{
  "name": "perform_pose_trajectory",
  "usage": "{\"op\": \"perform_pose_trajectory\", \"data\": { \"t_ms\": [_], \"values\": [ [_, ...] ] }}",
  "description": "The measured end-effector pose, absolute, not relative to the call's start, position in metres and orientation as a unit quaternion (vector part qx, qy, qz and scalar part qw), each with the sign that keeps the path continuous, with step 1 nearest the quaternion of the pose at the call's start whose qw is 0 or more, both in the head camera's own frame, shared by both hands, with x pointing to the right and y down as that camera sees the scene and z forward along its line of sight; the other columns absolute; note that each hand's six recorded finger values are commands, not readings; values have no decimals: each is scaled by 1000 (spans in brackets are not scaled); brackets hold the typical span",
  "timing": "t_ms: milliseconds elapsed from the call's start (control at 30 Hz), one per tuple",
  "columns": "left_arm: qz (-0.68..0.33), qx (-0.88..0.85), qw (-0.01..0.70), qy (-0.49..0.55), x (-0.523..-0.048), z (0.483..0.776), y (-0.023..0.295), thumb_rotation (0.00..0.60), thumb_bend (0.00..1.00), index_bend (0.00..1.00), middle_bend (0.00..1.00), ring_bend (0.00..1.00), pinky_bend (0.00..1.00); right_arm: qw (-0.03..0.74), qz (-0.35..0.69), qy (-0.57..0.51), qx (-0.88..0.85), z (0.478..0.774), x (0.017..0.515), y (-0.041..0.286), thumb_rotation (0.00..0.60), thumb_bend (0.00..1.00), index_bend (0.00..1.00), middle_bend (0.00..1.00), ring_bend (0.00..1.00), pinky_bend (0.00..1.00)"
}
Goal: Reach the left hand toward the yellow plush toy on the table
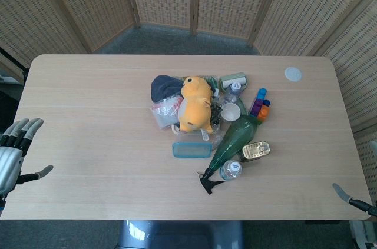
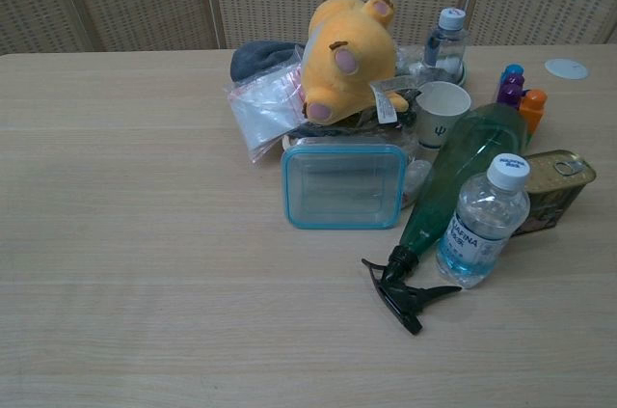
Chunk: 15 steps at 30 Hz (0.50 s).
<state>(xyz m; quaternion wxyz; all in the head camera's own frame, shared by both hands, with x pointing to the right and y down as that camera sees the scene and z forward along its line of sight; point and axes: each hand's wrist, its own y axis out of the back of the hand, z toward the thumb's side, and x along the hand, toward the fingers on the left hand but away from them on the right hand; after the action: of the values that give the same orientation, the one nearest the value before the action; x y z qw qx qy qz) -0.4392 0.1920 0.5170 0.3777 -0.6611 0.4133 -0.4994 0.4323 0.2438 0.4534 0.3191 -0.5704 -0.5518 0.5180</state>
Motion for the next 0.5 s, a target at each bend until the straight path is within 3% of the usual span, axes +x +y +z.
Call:
{"op": "perform_pose_trajectory", "data": {
  "t_ms": [500],
  "values": [
    [-519,-675,363,379,-434,543,192,600,0,3,0,0,0,315,529,-546,-569,461,433,243,506,0,0,0,0,0]
  ]
}}
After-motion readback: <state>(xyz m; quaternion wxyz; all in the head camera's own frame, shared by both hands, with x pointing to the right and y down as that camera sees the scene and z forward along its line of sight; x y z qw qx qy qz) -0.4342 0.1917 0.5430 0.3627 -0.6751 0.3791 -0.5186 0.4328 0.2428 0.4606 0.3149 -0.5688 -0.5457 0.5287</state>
